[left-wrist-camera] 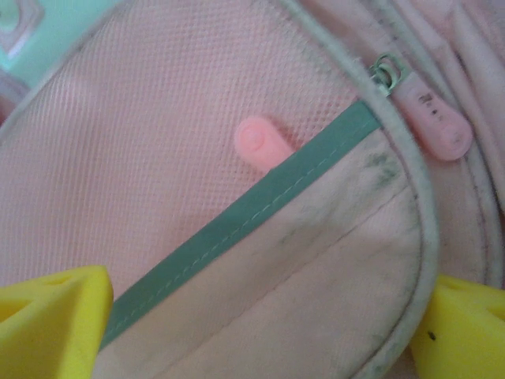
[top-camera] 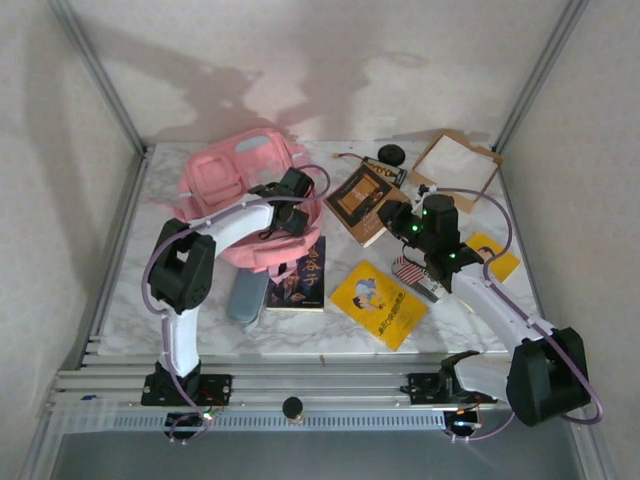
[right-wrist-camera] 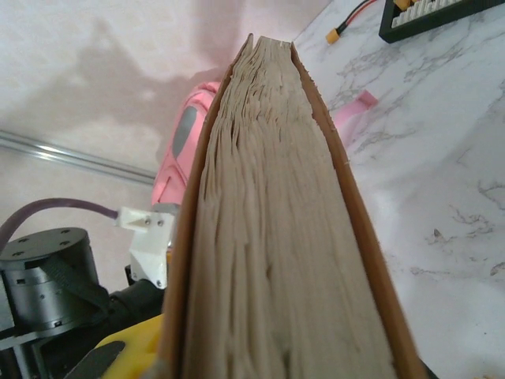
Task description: Pack books, pencil case, and school supplies into a backpack
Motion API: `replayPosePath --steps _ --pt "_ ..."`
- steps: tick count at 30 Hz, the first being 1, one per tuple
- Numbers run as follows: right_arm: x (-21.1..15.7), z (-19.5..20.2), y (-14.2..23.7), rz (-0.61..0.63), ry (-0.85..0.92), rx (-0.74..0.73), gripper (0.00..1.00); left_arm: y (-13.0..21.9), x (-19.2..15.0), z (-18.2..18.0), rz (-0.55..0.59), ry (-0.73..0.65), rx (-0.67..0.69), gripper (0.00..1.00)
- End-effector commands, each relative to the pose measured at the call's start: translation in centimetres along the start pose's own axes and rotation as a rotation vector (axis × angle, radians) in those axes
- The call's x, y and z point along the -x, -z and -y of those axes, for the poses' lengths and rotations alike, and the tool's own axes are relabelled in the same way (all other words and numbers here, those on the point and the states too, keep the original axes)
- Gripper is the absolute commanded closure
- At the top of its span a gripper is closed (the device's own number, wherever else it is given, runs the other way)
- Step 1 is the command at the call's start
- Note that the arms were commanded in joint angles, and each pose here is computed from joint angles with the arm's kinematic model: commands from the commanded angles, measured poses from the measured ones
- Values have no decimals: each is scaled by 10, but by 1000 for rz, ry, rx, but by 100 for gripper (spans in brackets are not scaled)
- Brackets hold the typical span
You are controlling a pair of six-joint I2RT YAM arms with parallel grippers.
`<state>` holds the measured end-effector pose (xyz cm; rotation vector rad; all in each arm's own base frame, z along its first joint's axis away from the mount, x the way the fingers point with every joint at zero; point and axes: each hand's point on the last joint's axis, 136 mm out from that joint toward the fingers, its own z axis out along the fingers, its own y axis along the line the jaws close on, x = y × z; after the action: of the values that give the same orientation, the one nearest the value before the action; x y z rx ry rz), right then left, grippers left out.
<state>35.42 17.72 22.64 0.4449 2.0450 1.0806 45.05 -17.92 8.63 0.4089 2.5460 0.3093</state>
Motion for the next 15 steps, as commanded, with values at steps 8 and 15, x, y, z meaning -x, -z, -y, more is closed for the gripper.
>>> replayPosePath --steps 8,15 --pt "20 -25 13 83 32 83 100 3 38 -35 50 -23 114 50" --pt "18 -25 11 72 38 84 100 0 52 -46 62 -15 98 76"
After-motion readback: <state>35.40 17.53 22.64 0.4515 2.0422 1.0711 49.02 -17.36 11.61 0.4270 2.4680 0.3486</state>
